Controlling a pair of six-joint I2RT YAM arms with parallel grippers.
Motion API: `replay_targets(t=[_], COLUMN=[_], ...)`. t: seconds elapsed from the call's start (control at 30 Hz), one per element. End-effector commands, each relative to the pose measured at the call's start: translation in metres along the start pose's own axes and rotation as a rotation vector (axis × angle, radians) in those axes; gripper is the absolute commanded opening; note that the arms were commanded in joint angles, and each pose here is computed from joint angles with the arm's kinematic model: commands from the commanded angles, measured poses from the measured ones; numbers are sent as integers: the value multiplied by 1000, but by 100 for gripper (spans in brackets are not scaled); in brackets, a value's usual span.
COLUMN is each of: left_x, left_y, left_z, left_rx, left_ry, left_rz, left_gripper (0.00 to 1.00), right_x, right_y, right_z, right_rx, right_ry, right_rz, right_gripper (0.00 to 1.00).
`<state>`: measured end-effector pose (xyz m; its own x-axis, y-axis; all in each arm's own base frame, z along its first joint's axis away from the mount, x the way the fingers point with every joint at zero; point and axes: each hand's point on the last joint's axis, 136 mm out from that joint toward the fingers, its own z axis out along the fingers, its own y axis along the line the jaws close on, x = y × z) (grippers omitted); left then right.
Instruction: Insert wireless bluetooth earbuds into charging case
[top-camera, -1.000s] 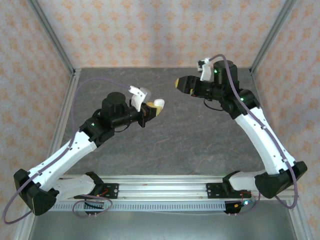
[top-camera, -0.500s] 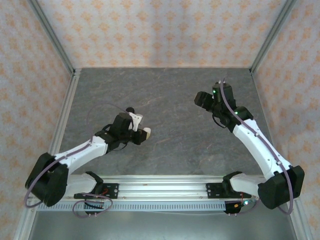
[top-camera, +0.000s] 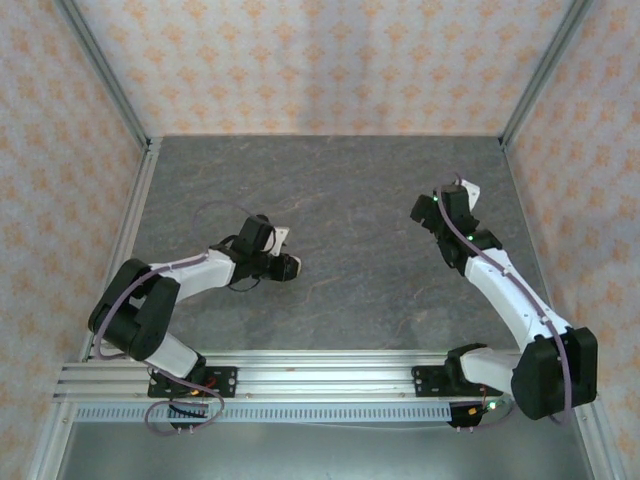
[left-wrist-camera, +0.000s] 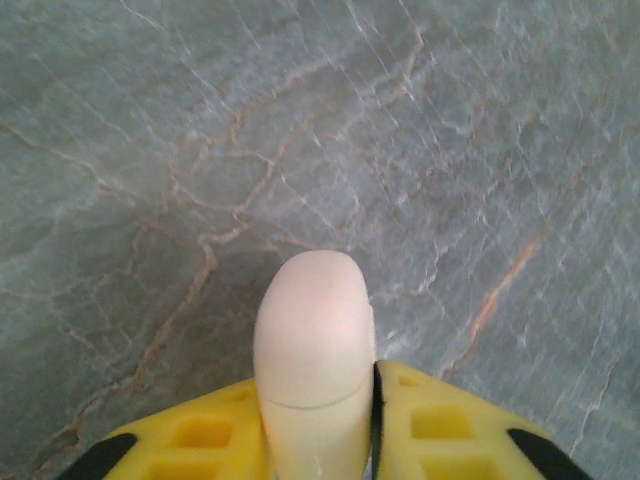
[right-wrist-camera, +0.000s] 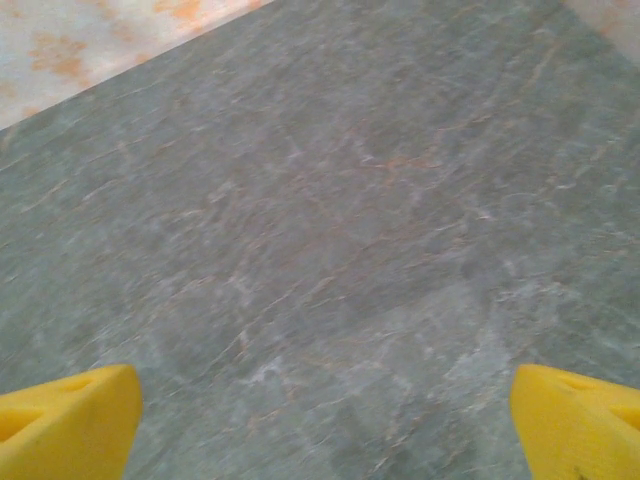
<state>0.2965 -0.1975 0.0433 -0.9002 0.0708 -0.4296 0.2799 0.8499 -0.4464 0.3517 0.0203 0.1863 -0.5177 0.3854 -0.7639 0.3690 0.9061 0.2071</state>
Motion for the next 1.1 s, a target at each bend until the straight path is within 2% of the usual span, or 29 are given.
replay_targets(t=[0.0, 0.13, 0.43, 0.47, 0.5, 0.57, 0.7, 0.9, 1.07], left_x=[-15, -33, -94, -100, -108, -122, -142, -152, -129], left_y=[-2, -2, 9, 14, 20, 32, 71, 137, 181], left_z=[-12, -36, -109, -116, -124, -137, -158, -175, -158], left_rx=[-30, -92, -227, -245, -268, -302, -399, -572, -648], left_ry=[-2, -36, -155, -173, -197, -248, -367, -609, -615], left_rz=[45, 100, 198, 200, 200, 193, 138, 43, -52], left_gripper=[35, 48, 60, 65, 74, 100, 100, 100, 100], right_x=[-16, -15, -11, -9, -5, -1, 7, 9, 16], right_y=[-15, -27, -55, -56, -57, -57, -55, -56, -63], right_z=[4, 13, 31, 35, 39, 48, 63, 76, 83], right_rx=[56, 67, 147, 149, 150, 150, 144, 118, 98], right_ry=[-68, -65, -138, -141, -142, -143, -151, -267, -339], right_rz=[1, -4, -29, -42, -53, -78, -130, -158, -145], right_gripper=[96, 99, 99, 99, 99, 99, 99, 99, 99])
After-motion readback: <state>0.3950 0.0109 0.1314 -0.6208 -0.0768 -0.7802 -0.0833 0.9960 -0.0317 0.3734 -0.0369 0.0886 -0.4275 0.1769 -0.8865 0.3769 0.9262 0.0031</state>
